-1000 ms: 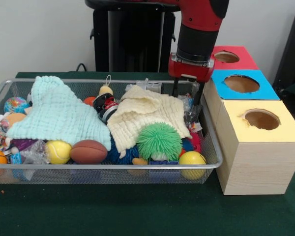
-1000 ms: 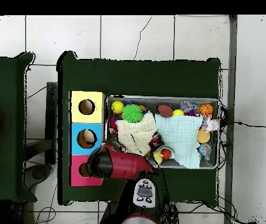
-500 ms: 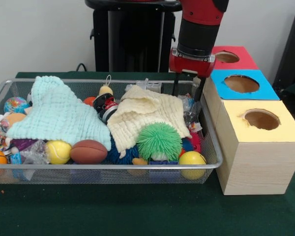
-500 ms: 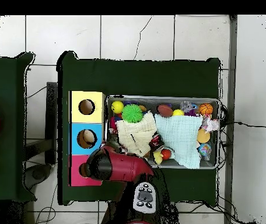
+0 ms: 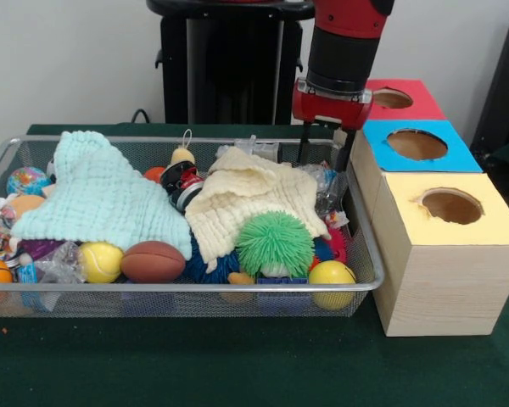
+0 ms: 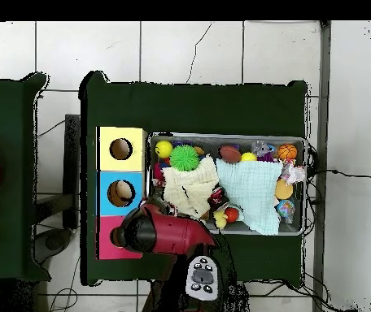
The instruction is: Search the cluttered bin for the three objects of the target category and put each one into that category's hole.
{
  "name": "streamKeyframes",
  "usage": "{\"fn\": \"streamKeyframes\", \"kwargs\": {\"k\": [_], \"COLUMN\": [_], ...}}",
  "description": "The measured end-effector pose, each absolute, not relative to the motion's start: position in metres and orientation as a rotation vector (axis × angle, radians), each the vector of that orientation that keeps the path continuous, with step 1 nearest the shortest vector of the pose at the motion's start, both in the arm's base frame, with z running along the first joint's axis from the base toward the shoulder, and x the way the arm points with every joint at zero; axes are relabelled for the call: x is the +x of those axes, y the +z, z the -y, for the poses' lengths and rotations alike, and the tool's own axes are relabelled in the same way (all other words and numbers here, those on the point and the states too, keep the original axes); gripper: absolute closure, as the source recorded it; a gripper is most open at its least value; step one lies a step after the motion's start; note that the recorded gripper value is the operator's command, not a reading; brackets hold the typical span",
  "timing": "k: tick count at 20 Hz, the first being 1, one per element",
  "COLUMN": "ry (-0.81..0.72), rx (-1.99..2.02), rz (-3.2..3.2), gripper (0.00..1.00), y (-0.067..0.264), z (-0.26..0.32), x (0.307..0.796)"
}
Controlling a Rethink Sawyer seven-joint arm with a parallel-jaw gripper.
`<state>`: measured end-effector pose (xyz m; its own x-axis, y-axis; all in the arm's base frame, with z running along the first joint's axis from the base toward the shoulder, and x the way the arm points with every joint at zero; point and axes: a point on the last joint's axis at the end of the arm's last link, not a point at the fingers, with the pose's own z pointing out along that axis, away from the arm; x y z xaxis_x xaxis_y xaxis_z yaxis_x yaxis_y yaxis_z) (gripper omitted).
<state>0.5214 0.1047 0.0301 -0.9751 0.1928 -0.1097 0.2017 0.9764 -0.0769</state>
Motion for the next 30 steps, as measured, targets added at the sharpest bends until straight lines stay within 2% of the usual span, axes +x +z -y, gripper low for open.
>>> {"fn": "streamKeyframes", "kwargs": {"k": [19, 20, 30], "ry": [-0.141, -0.142, -0.156], "rx": [0.293, 0.289, 0.274], "rz": [-2.974, -2.972, -2.966], "gripper": [0.0, 1.0, 1.0], "y": [-0.008, -0.008, -0.006], "z": [-0.101, -0.102, -0.103], "x": [0.514, 0.514, 0.514]}}
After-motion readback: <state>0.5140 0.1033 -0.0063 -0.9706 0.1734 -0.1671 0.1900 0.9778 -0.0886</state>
